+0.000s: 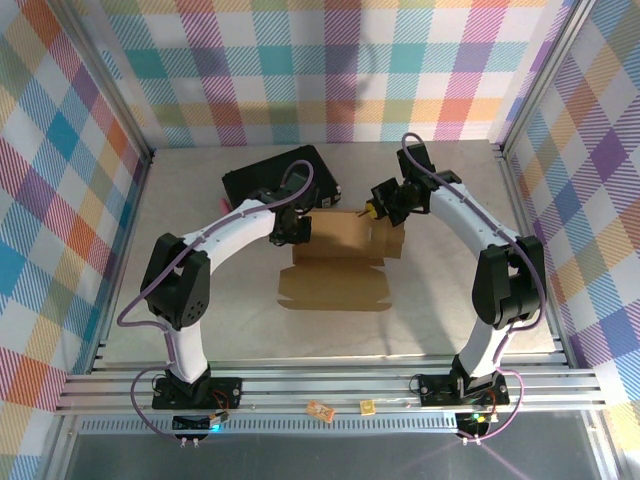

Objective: Fold the paper box

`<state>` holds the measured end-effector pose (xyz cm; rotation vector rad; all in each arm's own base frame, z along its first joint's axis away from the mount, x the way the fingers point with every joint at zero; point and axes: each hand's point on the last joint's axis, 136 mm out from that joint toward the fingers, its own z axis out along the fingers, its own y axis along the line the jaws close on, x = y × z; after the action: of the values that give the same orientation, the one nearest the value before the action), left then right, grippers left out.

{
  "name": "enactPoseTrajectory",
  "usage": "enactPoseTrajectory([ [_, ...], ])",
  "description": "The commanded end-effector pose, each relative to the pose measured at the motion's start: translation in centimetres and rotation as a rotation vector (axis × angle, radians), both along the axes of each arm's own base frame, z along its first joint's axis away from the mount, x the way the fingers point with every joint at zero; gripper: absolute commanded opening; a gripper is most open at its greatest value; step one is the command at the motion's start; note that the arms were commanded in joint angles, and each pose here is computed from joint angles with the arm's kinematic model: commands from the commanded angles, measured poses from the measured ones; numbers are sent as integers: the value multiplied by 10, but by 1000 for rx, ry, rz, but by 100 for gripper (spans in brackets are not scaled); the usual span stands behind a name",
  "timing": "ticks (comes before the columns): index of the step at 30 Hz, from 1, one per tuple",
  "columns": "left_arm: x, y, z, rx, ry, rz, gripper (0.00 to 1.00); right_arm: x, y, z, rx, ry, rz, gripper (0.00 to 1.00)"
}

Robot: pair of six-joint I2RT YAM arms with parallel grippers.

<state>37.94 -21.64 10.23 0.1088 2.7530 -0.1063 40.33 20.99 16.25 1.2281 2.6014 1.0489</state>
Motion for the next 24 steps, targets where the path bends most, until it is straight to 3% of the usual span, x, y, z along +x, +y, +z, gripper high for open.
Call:
enactPoseTrajectory([
  [1, 8, -6, 4, -52, -12, 26, 0, -7, 11, -24, -6, 39, 39, 0],
  [9, 5, -6, -4, -77, -25, 19, 34, -4, 8, -31, -14, 47, -29, 0],
  [19, -7, 8, 0, -106, -142, 18, 51, -3, 3, -44, -28, 113, -103, 0],
  [24, -10, 9, -4, -128, -151, 17, 50, 0, 4, -46, -26, 125, -107, 0],
])
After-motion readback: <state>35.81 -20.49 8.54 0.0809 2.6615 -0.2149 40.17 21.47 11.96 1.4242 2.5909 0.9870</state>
